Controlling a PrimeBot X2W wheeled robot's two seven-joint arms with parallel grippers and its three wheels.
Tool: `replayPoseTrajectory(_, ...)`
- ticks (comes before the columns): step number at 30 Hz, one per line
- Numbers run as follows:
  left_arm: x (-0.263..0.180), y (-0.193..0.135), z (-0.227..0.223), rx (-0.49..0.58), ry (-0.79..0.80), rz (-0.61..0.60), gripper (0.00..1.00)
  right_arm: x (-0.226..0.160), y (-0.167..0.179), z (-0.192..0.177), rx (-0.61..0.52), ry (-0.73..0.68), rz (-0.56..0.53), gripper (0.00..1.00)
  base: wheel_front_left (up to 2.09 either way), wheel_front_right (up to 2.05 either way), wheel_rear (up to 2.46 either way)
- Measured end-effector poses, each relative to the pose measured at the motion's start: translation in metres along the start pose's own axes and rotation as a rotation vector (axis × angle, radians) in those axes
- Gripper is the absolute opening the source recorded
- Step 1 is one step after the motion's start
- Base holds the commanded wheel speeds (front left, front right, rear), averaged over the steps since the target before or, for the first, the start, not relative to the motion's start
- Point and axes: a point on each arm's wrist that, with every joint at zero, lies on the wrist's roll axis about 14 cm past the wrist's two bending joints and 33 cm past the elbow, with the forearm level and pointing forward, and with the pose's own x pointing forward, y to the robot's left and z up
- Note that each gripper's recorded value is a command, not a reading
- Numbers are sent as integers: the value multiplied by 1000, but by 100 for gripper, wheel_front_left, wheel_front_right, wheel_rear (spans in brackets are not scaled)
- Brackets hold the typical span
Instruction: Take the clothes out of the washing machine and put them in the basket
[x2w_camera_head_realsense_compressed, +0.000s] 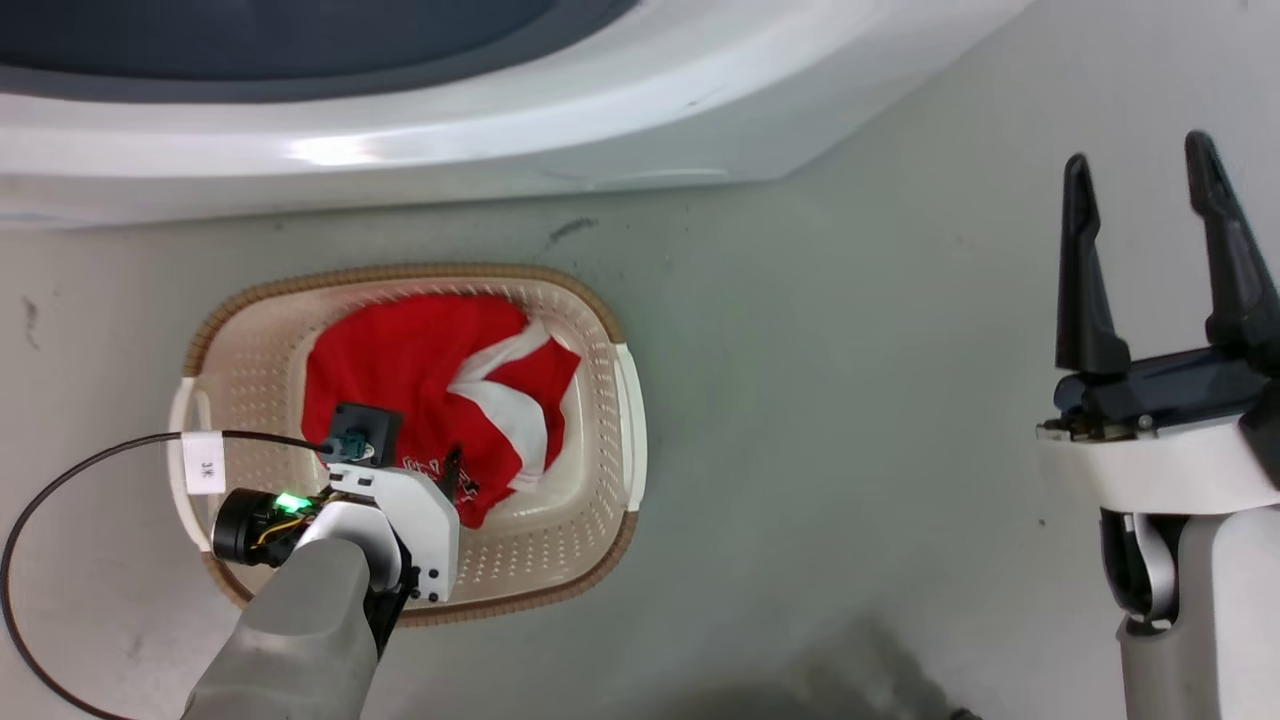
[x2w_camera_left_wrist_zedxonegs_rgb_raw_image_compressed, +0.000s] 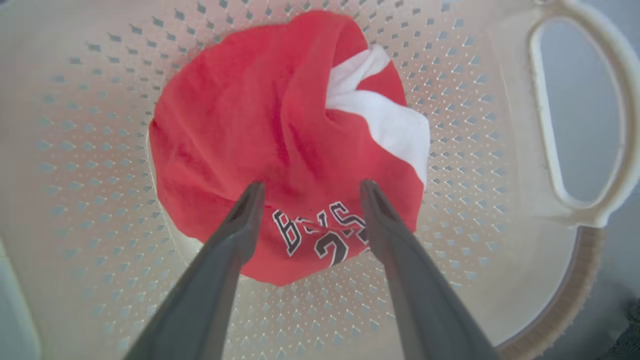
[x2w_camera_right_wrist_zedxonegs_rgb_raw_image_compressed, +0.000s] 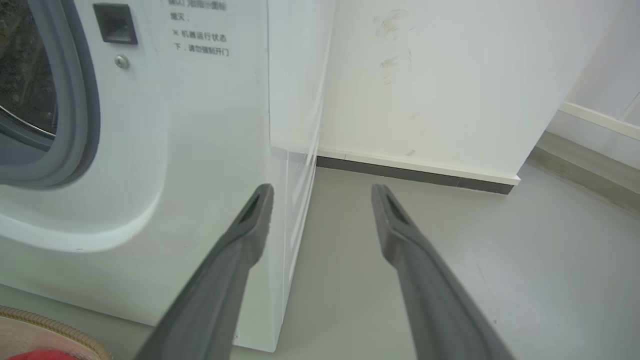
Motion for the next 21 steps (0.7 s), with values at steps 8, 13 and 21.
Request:
replayPoseTrajectory(8,-39,10,55,-22,-220,67,100,-17,6,32,6,-47,11,100,0,0,0)
replayPoseTrajectory(13,-76,18,88,-45,-389,122,100,-28,10,52,10,-82,20,100,0,0,0)
replayPoseTrajectory(21,-147,30,128,-60,-648,238,100,-50,15,79,19,-130,32,100,0,0,0)
